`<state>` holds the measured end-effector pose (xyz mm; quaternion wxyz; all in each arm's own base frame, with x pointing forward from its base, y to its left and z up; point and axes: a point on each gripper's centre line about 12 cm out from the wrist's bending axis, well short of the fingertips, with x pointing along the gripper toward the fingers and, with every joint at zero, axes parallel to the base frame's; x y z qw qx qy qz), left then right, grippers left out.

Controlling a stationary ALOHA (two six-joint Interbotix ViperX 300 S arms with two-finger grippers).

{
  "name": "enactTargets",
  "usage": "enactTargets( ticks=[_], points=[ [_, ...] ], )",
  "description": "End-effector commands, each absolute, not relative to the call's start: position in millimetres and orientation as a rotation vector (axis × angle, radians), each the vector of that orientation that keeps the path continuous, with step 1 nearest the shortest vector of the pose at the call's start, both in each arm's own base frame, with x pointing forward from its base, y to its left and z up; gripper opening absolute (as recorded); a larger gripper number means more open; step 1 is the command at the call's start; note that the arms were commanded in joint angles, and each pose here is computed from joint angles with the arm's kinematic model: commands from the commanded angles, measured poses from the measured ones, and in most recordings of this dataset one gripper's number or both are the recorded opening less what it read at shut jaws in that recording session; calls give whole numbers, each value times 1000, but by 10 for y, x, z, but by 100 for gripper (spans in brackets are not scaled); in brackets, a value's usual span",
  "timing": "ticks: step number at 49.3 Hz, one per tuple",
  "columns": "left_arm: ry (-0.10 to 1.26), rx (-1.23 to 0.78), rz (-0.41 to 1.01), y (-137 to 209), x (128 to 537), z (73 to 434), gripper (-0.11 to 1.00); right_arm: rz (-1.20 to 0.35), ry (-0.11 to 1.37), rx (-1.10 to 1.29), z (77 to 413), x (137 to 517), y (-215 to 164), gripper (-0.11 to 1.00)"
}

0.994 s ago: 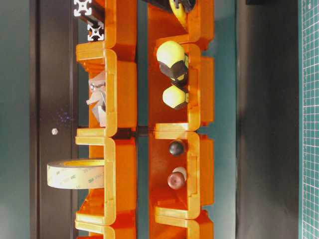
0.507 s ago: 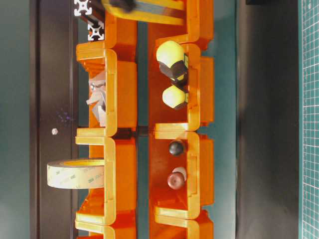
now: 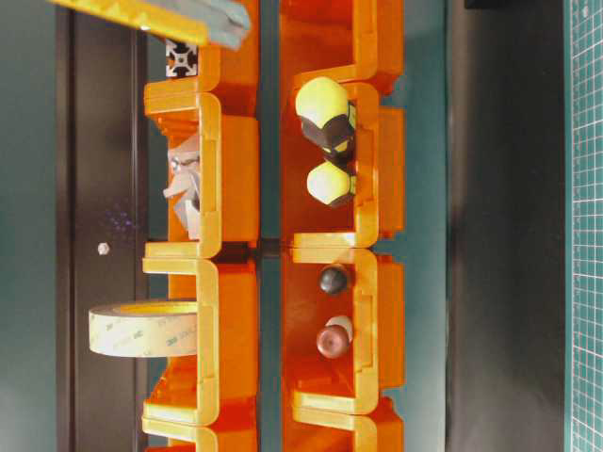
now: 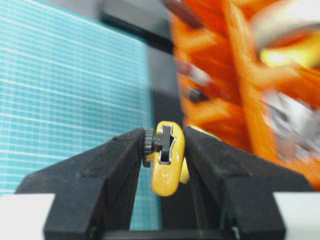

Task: Pick cutter from container rack with right arm.
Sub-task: 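Carry the knife with the right gripper to the mat center and lower it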

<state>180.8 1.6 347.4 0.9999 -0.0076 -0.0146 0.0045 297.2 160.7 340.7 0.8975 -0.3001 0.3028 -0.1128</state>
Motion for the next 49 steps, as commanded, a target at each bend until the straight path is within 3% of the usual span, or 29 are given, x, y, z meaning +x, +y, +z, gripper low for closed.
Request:
enactTargets(
  ticks=[1,13,23,35,49],
  points=[
    [-57,-18,1,2,1804,3579,0,-151,597,-627,3327,3107,1764,28],
    [-78,-30,-23,-39,1768,3636,0,28,601,-683,2682,3515,1810,28],
    [-105,-60,-25,-38,1710,3699,0,113,600,-792,2260,3854,1571,28],
    [-124,-61,-27,-40,1699,3732,0,170,654,-870,1877,4160,1228,28],
    [-119,-61,-27,-41,1707,3720,0,170,695,-868,1700,4250,1036,28]
  ],
)
